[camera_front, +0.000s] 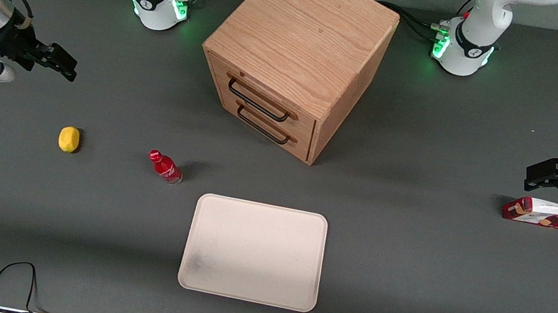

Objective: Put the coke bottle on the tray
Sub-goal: 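Move the right gripper down toward the small red Coca-Cola bottle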

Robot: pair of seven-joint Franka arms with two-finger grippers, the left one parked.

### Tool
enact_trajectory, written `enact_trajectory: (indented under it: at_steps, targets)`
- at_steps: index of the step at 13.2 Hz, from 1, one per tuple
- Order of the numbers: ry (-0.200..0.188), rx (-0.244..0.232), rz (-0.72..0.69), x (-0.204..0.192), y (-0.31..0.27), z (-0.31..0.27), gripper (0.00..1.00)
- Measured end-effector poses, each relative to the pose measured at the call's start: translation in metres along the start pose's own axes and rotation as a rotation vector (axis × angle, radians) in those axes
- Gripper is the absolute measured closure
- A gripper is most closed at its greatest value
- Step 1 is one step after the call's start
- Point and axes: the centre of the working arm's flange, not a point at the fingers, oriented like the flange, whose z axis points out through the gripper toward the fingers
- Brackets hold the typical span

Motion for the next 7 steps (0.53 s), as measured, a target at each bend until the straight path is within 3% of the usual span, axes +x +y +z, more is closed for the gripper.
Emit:
enact_trajectory:
  at_steps: [4,7]
  targets:
    - [-0.009,-0.005,-0.006,0.007,-0.007,0.004,0.00]
    - [-0.022,0.030,-0.048,0.030,-0.058,0.027,0.00]
